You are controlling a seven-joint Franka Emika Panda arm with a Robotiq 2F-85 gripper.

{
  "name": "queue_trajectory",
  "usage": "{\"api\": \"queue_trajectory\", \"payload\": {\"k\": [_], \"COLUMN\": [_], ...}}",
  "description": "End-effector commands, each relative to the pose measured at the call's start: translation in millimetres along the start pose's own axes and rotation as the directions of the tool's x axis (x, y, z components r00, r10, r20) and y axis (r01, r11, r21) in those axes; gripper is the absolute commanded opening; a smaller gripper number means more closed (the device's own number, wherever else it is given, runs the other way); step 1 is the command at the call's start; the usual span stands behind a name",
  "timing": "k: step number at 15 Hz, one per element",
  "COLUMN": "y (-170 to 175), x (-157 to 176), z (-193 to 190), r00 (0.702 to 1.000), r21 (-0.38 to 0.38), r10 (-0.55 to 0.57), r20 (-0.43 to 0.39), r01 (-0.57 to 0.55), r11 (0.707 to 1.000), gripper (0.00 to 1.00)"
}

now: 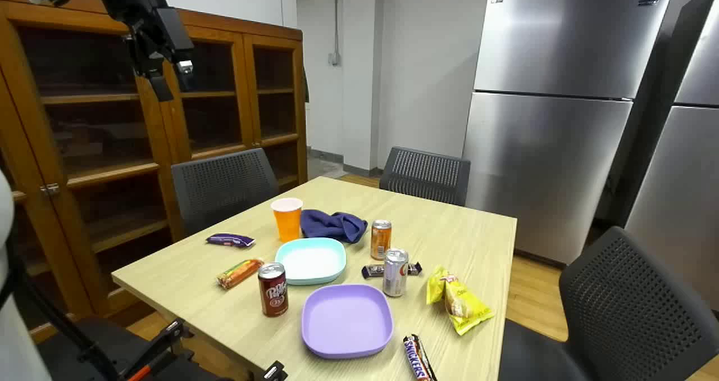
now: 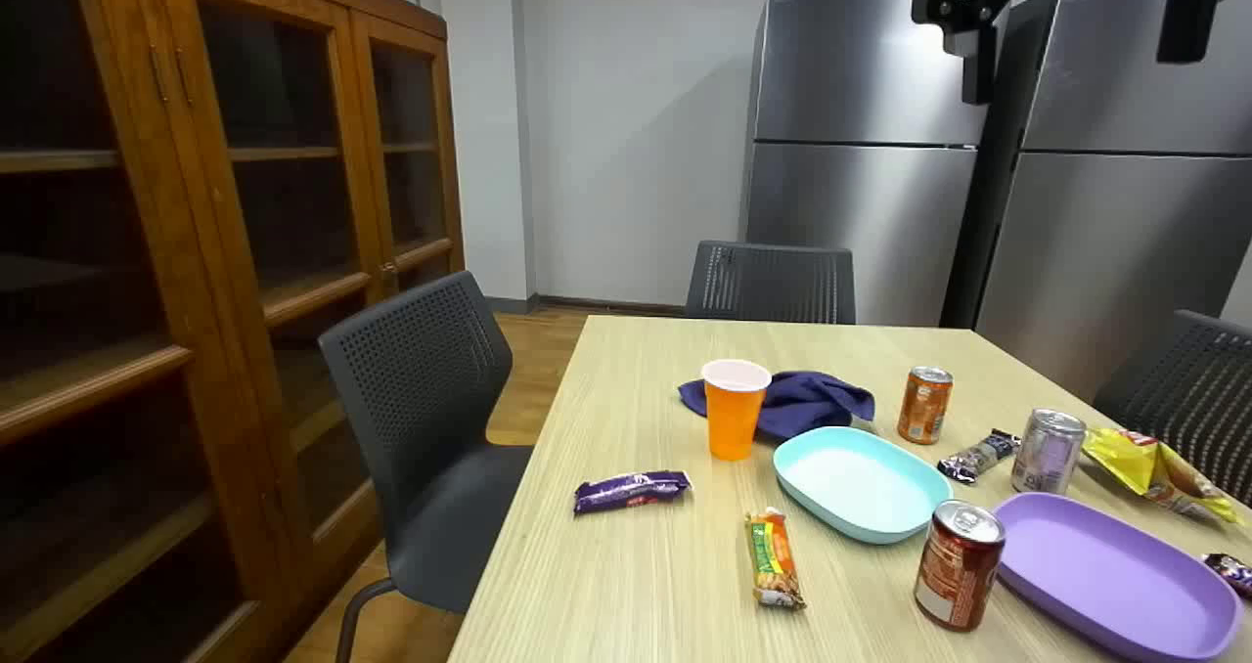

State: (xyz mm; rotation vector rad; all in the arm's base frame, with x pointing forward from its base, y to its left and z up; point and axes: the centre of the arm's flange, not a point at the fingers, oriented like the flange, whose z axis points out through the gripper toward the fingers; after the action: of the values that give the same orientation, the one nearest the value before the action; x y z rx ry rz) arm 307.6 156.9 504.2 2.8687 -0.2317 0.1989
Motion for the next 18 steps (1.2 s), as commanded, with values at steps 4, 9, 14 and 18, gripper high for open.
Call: {"api": "queue_trajectory", "payload": {"k": [4,9,14,18], "y": [-8,-25,-47,-67], "x": [9,32,56,78], "z": [13,57,107,154], "r00": [0.999,0.991,0.974,0.96], "r21": [0.001,-0.002,0.039,0.082], "r10": [0.013,0.006,-0.02,-0.066], "r20": [0.035,0.13,0.224,0.274], "r01": [-0.013,-0.005,0.011,0.045], "r11": [1.0,1.0,0.999,0.996], "gripper": [1.0,1.0,1.0,1.0]}}
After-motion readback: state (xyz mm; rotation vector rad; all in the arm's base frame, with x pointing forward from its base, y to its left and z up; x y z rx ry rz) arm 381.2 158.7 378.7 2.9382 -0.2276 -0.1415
